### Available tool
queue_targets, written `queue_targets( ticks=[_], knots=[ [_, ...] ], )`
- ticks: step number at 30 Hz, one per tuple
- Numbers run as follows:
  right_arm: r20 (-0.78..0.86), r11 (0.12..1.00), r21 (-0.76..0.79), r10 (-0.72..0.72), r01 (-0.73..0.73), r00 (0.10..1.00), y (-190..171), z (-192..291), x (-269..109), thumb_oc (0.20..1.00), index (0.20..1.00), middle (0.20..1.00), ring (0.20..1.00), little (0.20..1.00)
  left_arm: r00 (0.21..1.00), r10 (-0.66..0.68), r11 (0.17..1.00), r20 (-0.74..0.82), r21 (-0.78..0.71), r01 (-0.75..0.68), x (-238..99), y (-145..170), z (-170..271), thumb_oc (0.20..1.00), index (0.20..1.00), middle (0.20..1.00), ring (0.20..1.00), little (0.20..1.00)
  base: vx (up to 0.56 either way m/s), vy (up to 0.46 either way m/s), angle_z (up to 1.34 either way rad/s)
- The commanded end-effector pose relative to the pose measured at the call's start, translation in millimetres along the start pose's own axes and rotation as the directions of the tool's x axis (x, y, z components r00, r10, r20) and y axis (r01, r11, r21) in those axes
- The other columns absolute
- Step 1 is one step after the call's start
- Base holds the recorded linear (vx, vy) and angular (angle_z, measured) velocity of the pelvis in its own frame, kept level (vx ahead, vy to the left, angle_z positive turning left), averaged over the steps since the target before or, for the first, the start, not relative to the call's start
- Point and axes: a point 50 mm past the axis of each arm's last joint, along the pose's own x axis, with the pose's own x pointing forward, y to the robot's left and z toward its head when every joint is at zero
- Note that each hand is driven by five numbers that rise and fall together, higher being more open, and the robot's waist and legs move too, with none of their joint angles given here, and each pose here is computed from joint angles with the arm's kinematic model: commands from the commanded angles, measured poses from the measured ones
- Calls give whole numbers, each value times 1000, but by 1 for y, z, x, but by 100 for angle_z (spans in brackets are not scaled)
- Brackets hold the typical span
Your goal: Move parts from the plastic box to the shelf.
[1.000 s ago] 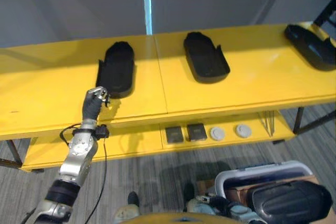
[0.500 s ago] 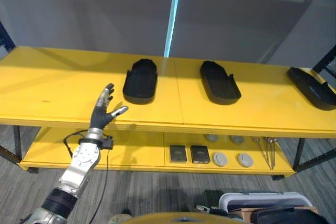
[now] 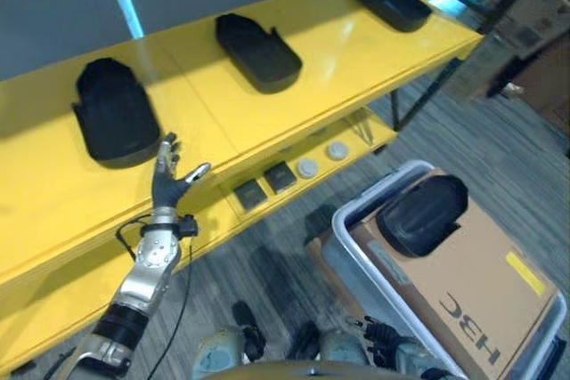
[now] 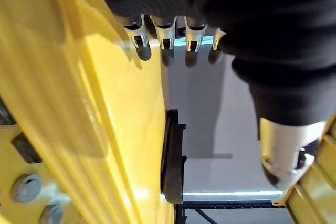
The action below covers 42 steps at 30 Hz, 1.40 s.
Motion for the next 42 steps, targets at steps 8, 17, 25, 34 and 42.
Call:
queue_targets(
  ticks=[8, 17, 25, 34, 42],
  knots=[
    [-11, 996, -89, -4, 3, 1000, -15, 8, -1, 1000, 1000, 1000, 1000, 1000, 994, 76, 996, 83, 35, -79, -11, 22, 6, 1000, 1000, 1000, 1000, 1000, -28, 104, -75],
    [11, 991, 104, -83, 82, 996, -20, -5, -4, 1000, 1000, 1000, 1000, 1000, 994, -108, 985, 33, 143, 102, -5, 2, 2, 1000, 1000, 1000, 1000, 1000, 122, 251, -102],
    [546, 982, 183, -142, 48, 826, -11, 69, -22, 1000, 1000, 1000, 1000, 1000, 960, -202, 921, -195, 295, 254, -24, 6, -41, 1000, 1000, 1000, 1000, 1000, 80, 72, -45],
    [914, 978, -10, -76, 211, 399, -7, 175, -100, 1000, 1000, 1000, 1000, 1000, 847, -65, 947, -528, 234, 219, -71, 30, -103, 1000, 1000, 1000, 1000, 1000, 75, -19, -29],
    [972, 911, 115, -186, 397, 143, -9, 282, -143, 1000, 1000, 1000, 1000, 1000, 754, -74, 917, -653, 253, 309, -78, 20, -134, 1000, 1000, 1000, 1000, 1000, -20, -62, -8]
  ],
)
